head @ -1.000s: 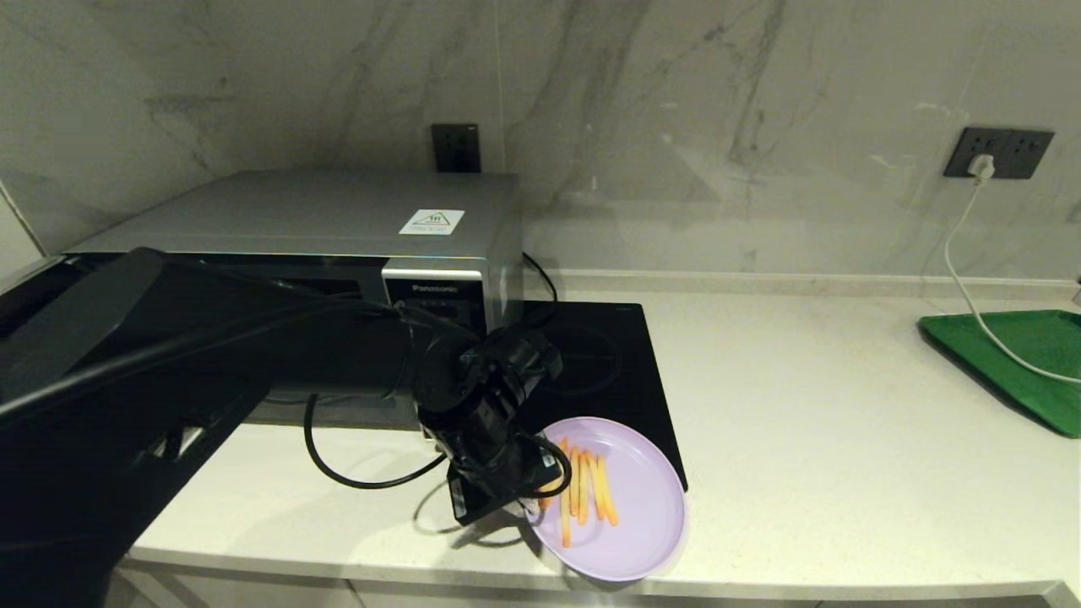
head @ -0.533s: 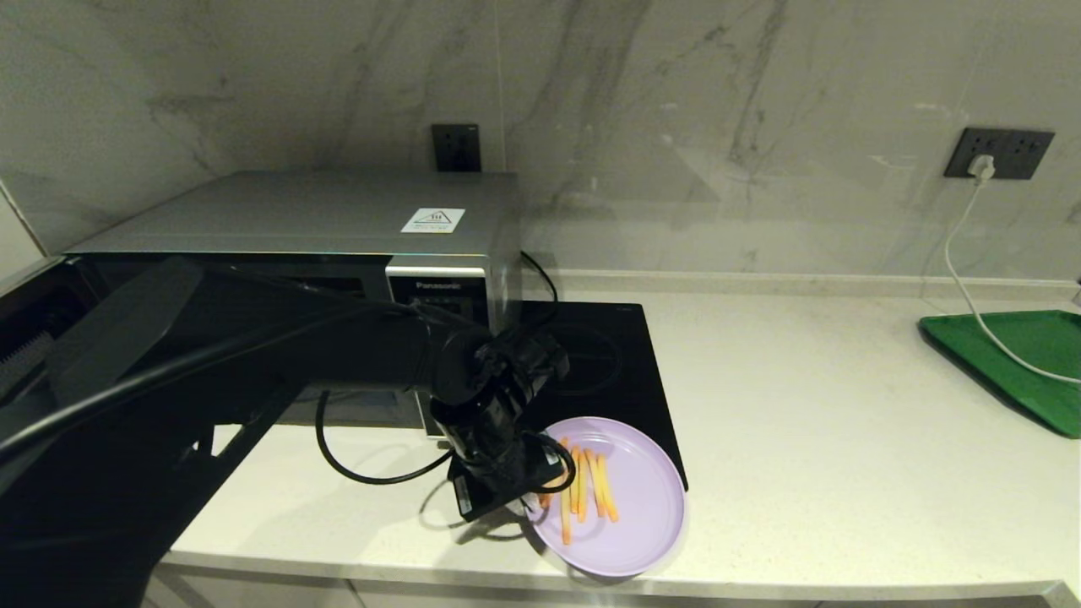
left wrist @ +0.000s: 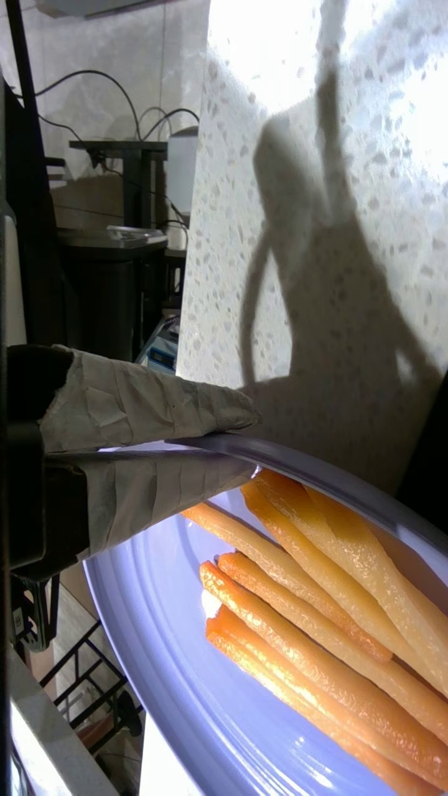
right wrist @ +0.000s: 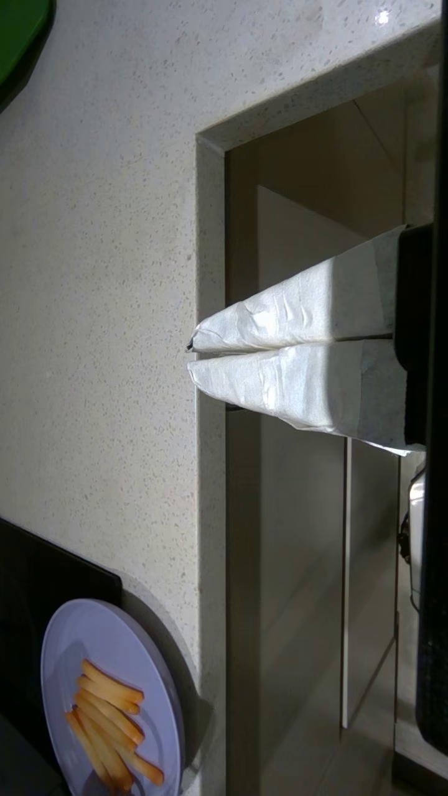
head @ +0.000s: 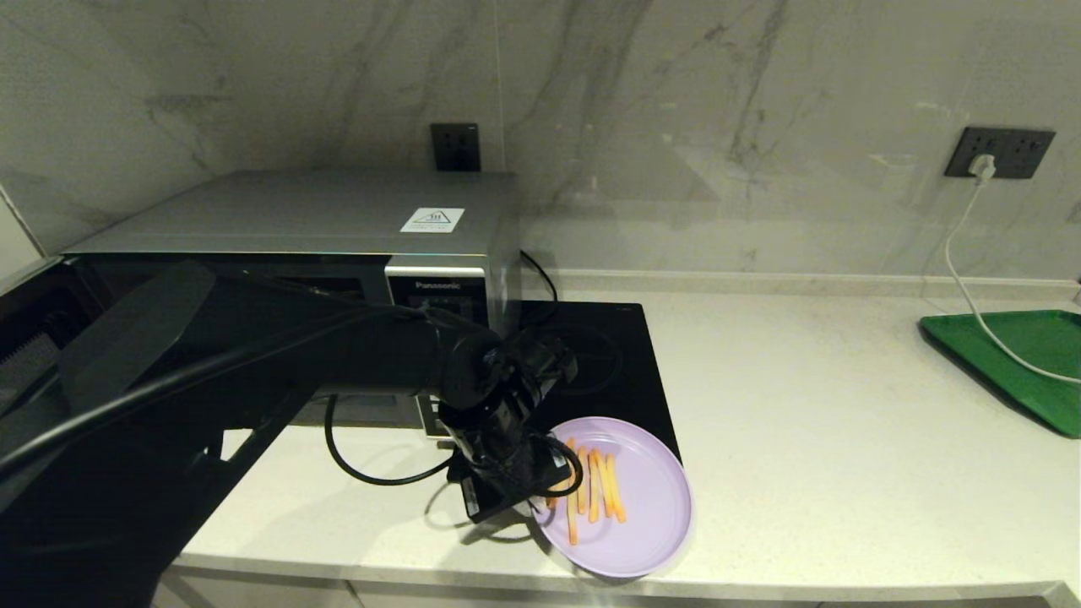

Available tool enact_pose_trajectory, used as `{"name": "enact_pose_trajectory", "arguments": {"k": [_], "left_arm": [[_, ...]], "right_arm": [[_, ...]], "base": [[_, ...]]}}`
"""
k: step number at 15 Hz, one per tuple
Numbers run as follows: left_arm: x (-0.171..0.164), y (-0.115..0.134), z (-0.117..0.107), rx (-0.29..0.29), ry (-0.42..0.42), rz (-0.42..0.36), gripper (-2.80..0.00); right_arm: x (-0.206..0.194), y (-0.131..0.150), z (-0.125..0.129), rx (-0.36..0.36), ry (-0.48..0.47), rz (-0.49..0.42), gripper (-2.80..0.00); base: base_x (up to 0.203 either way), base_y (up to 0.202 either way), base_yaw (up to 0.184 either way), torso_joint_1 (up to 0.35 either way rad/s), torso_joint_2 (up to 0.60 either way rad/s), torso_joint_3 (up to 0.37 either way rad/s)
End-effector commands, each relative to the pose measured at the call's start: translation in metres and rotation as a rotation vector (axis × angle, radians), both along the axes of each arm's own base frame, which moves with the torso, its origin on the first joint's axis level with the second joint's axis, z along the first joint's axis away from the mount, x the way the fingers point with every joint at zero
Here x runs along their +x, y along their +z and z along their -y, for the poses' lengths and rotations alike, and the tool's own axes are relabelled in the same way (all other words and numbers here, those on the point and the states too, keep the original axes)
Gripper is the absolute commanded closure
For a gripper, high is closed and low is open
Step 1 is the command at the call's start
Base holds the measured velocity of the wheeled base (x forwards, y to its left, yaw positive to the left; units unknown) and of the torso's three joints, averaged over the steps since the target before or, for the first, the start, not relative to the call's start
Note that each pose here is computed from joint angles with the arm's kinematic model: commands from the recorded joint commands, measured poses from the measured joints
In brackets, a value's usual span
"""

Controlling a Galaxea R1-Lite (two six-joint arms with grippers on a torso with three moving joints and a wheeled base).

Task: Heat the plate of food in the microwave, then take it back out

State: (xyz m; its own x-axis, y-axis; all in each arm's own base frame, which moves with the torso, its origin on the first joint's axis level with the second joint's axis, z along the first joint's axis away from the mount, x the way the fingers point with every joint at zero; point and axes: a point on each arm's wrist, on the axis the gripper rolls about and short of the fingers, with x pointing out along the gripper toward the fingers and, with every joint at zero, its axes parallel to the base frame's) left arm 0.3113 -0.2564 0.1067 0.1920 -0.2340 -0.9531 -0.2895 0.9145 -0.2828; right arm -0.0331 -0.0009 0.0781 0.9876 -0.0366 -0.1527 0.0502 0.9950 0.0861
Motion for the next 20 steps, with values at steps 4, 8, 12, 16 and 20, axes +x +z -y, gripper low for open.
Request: {"name": "enact_pose_trajectory", "arguments": {"k": [4,8,12,16,20], "left_arm": [[-0.004,0.005,-0.004,0.040,0.016,-0.003,-2.80],[-0.007,0.013,-0.006,0.030,0.020,0.012,-2.80],[-0.009,0.036,-0.021,-0.006,0.046,0.051,-2.80],[-0.044,0.065,-0.052,-0.019,0.052,0.067,0.00],[-0.097,0.094,-0.113,-0.043,0.083,0.126,0.00]], "right_arm": [[0.000,0.000,0.000,0.000,0.000,-0.002,0.00],[0.000,0.000,0.000,0.000,0.000,-0.002,0.00],[0.000,0.000,0.000,0.000,0.001,-0.002,0.00],[0.000,0.000,0.000,0.000,0.000,-0.002,0.00],[0.000,0.000,0.000,0.000,0.000,-0.002,0.00]], "base": [[0.000,0.000,0.000,0.000,0.00,0.000],[0.000,0.000,0.000,0.000,0.00,0.000],[0.000,0.000,0.000,0.000,0.00,0.000],[0.000,0.000,0.000,0.000,0.00,0.000],[0.000,0.000,0.000,0.000,0.00,0.000]]}}
